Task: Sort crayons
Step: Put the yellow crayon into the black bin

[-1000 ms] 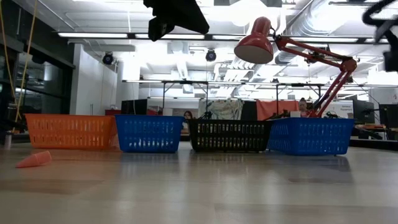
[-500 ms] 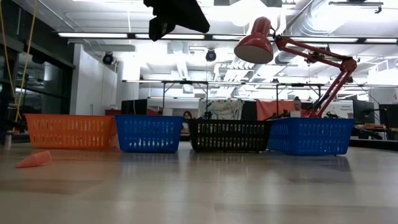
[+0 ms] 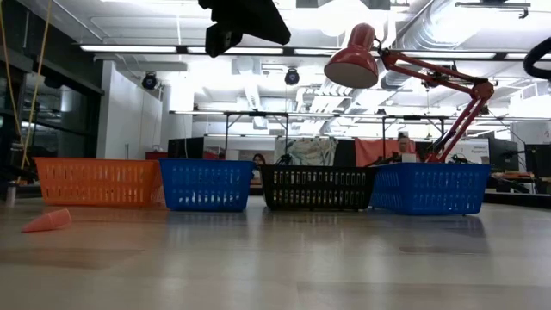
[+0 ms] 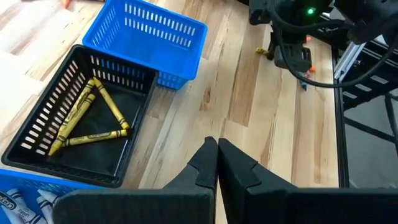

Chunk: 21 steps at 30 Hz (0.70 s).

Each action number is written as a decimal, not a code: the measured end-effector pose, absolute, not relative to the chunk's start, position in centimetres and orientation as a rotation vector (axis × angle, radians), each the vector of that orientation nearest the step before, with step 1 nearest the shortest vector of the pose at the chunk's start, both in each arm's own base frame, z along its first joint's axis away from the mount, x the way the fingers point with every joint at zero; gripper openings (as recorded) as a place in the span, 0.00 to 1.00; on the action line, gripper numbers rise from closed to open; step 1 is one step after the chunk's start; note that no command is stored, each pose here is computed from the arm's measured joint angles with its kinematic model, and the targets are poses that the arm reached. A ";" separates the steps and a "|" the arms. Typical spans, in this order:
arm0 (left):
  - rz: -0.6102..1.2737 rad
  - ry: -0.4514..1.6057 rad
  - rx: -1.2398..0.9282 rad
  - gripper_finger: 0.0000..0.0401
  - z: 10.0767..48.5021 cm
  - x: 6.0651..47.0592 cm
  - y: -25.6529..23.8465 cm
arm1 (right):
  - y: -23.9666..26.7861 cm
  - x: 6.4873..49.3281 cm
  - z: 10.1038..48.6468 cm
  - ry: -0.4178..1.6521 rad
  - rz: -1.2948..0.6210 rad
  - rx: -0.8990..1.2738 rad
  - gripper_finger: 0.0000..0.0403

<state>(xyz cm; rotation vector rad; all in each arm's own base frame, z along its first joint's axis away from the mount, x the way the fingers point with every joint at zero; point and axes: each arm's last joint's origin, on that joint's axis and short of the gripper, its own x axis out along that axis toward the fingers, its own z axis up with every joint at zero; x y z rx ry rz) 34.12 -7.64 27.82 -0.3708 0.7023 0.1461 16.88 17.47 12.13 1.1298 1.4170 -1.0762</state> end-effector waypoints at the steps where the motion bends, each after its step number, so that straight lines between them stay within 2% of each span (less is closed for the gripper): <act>1: 0.146 0.703 -0.371 0.00 27.8 34.1 -7.6 | 17.4 16.9 12.2 1.417 -1.059 1.114 0.04; 6: 0.142 0.686 -0.375 0.00 28.0 34.2 -7.6 | 17.2 16.7 12.7 1.404 -1.004 1.091 0.01; 10: 0.117 0.623 -0.369 0.00 29.5 33.7 -7.3 | 16.9 16.6 13.6 1.368 -0.936 1.074 0.01; 13: 0.088 0.557 -0.358 0.00 31.6 32.5 -6.9 | 16.2 16.7 15.1 1.243 -0.859 1.016 0.00; 21: 0.110 0.302 -0.289 0.00 38.2 27.2 -5.2 | 13.5 17.6 22.3 0.788 -0.506 0.843 0.00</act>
